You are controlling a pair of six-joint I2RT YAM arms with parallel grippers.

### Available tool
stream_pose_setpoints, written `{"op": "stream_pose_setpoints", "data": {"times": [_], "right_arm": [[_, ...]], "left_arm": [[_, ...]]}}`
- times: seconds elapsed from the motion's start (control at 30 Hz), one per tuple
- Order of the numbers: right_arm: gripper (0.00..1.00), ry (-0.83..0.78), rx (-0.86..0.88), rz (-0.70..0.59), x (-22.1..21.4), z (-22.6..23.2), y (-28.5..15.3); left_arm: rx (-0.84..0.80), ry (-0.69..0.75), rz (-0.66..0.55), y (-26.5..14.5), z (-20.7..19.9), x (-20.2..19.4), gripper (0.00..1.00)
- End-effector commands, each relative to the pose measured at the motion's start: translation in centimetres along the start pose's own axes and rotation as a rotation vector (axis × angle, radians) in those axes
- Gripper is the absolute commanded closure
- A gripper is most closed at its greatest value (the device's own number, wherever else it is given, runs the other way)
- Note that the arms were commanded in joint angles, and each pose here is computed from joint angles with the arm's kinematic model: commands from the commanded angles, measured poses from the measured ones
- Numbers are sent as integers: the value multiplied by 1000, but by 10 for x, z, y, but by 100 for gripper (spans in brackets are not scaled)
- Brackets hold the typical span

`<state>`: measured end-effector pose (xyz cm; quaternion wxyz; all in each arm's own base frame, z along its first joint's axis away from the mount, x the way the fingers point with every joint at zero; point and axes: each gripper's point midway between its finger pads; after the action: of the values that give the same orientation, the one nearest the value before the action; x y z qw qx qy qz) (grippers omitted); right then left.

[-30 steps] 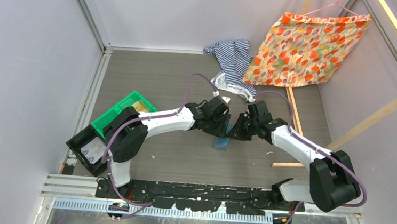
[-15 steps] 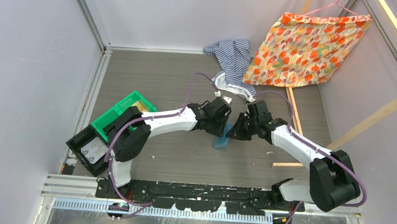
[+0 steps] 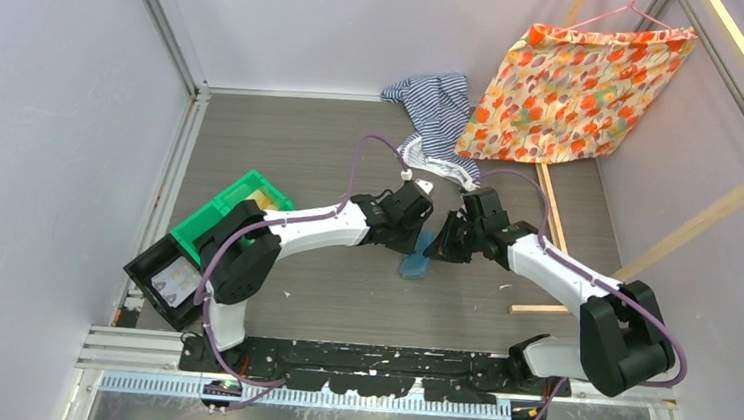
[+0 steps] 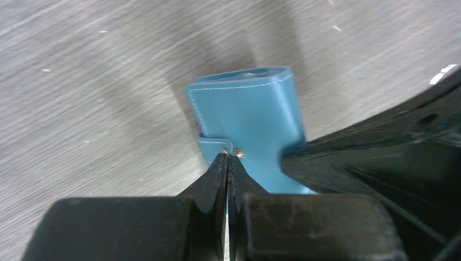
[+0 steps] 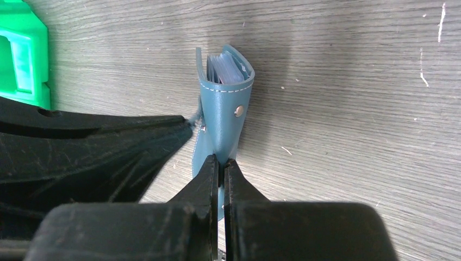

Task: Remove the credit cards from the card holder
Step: Open the card holder at the center of the board.

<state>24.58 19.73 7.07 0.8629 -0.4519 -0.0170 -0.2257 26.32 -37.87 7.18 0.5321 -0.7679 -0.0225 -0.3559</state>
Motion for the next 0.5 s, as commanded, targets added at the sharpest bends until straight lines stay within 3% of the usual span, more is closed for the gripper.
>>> {"op": "stream_pose_setpoints", "data": {"times": [0.0, 0.3, 0.4, 0.47], "right_arm": [[99, -44, 4, -10, 6, 4, -1], [96, -62, -83, -31, 8, -14, -1], [55, -91, -141, -78, 18, -20, -10], [44, -116, -164, -120, 27, -20, -19]], "left_arm": [[105, -13, -50, -17, 26, 5, 99], [98, -102, -78, -32, 43, -4, 99], [66, -146, -77, -36, 45, -10, 99], [29, -180, -82, -36, 43, -12, 99]]}}
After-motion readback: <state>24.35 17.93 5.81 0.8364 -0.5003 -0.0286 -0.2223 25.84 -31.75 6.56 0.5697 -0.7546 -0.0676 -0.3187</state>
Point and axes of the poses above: each gripper's point midway between its finger pads, its own y axis out along the fingers, its own z axis along the line the jaws close on, x = y × z, and after that the axes turned 8 degrees about y, right-handed
